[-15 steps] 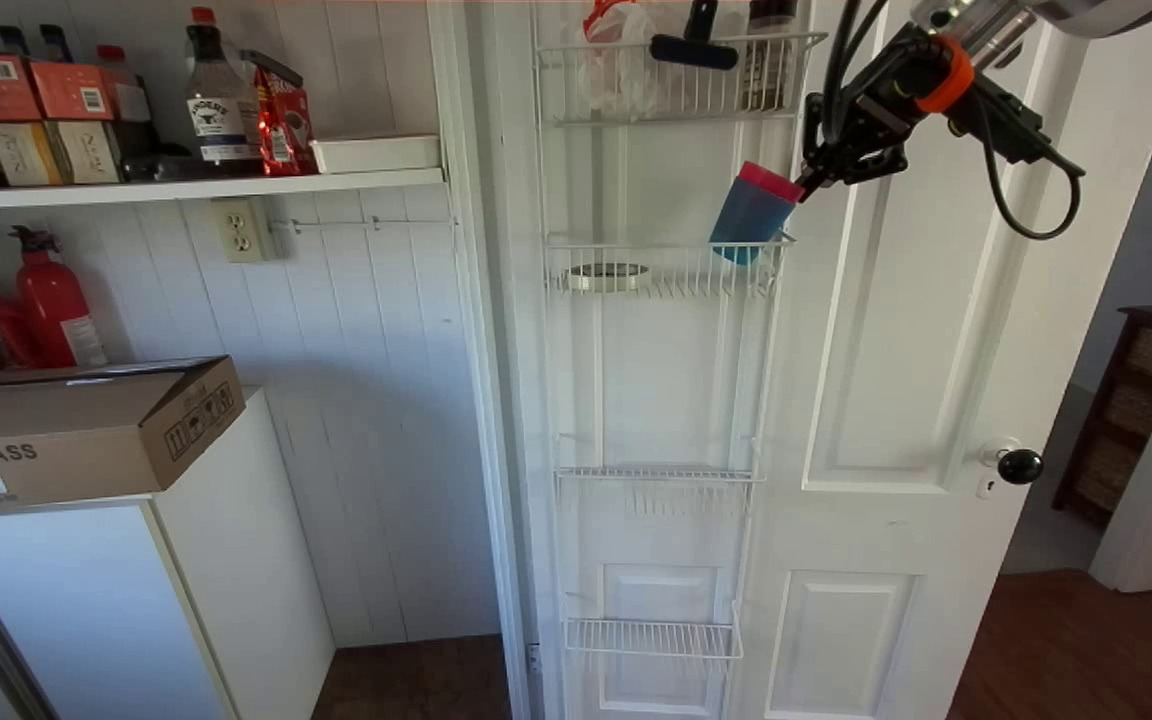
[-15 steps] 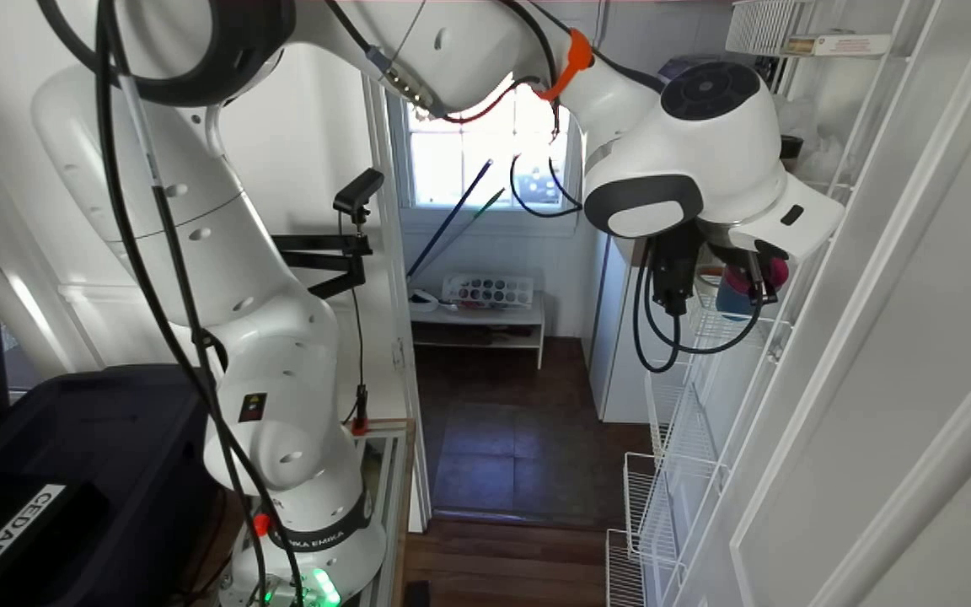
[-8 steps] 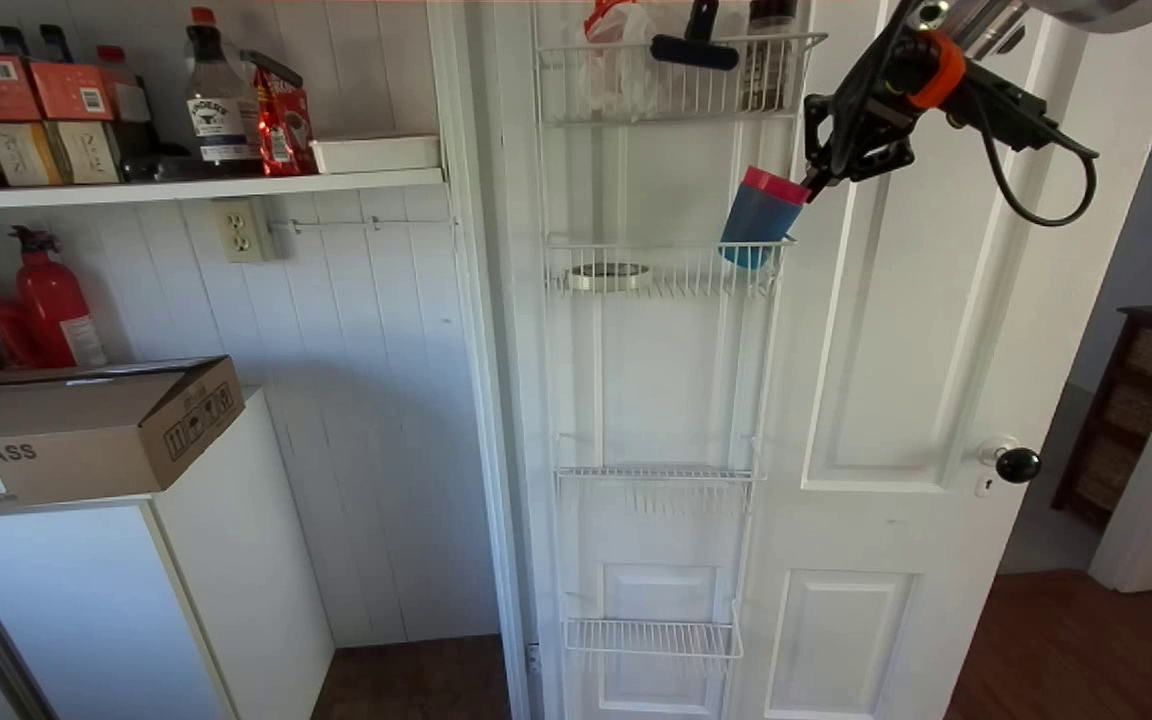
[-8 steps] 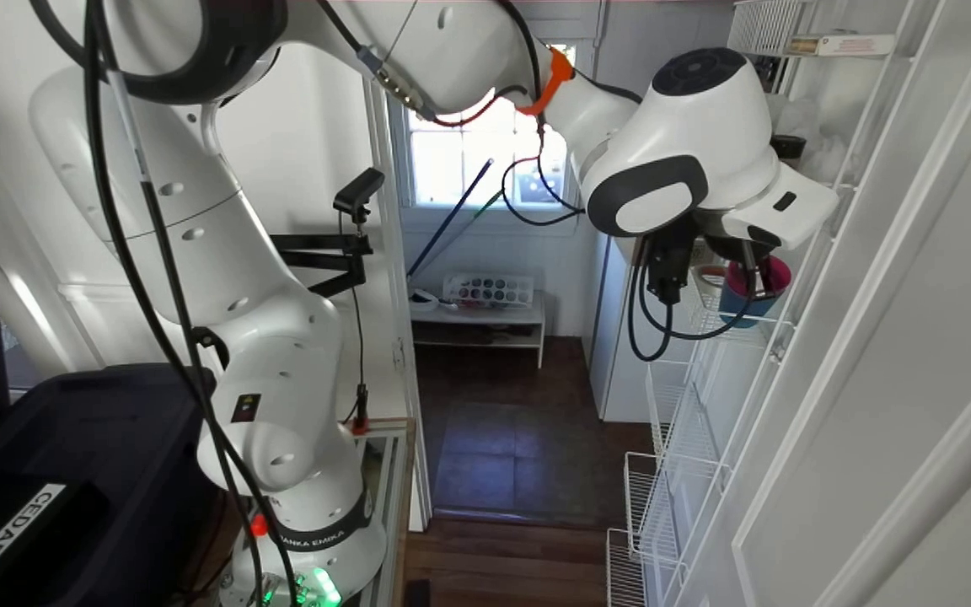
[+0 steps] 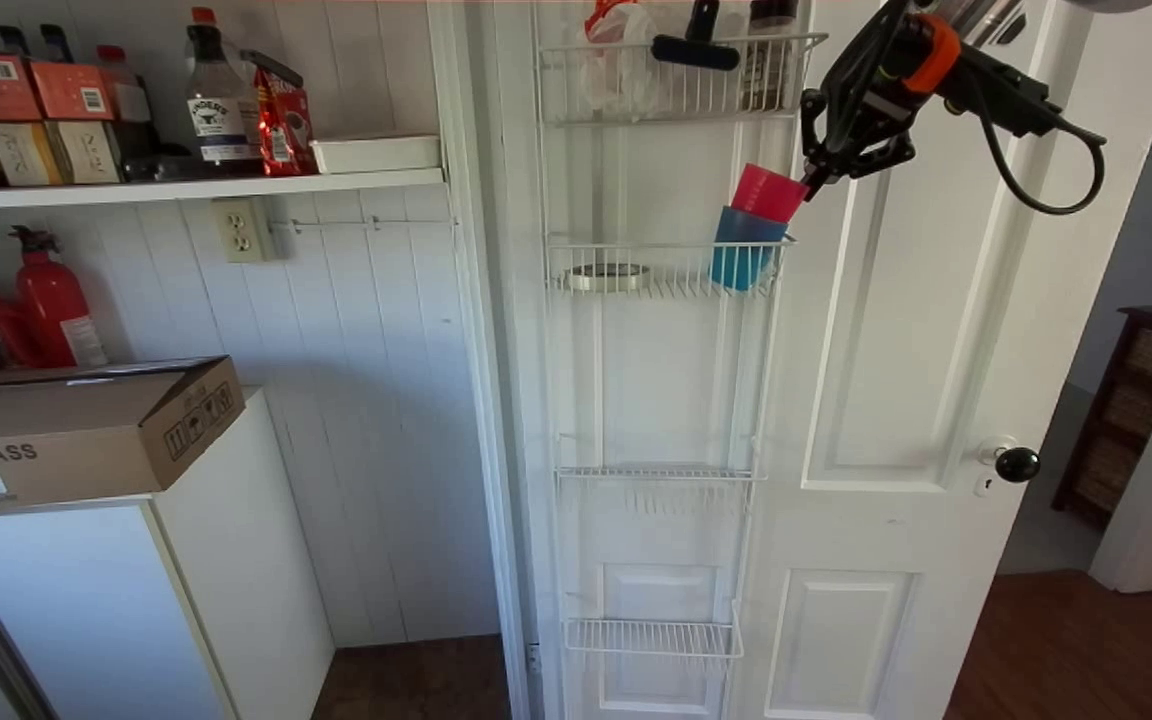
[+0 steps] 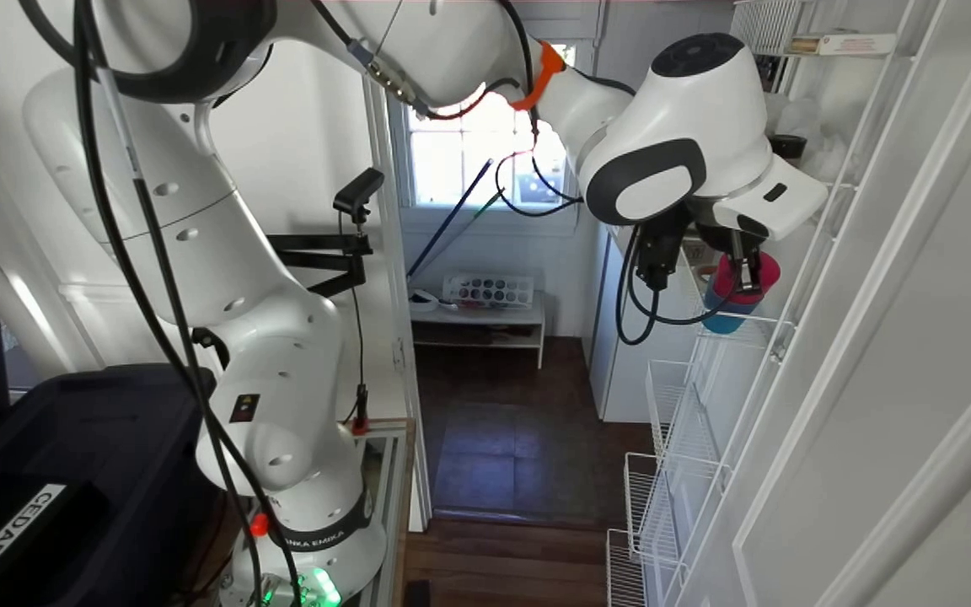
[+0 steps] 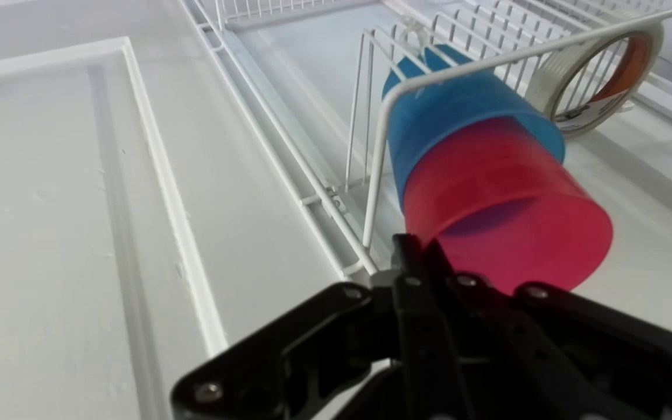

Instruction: Remove the pink cup from the blue cup and put it on the third rack from the bottom

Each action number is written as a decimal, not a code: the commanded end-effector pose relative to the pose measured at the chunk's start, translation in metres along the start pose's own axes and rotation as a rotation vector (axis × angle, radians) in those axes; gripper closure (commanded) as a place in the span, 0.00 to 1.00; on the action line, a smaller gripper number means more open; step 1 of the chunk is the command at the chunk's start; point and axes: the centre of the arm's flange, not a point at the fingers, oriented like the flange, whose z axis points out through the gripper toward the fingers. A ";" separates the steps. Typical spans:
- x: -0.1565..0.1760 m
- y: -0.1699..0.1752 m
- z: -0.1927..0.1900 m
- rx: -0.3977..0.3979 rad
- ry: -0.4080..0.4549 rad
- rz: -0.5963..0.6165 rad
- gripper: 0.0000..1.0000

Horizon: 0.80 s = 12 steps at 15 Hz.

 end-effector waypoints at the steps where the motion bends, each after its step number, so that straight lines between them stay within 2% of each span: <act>1: 0.002 -0.005 -0.013 0.008 0.021 0.033 0.99; 7: 0.006 0.003 -0.025 0.060 0.024 0.119 0.99; 12: 0.008 0.016 -0.037 0.117 -0.032 0.245 0.99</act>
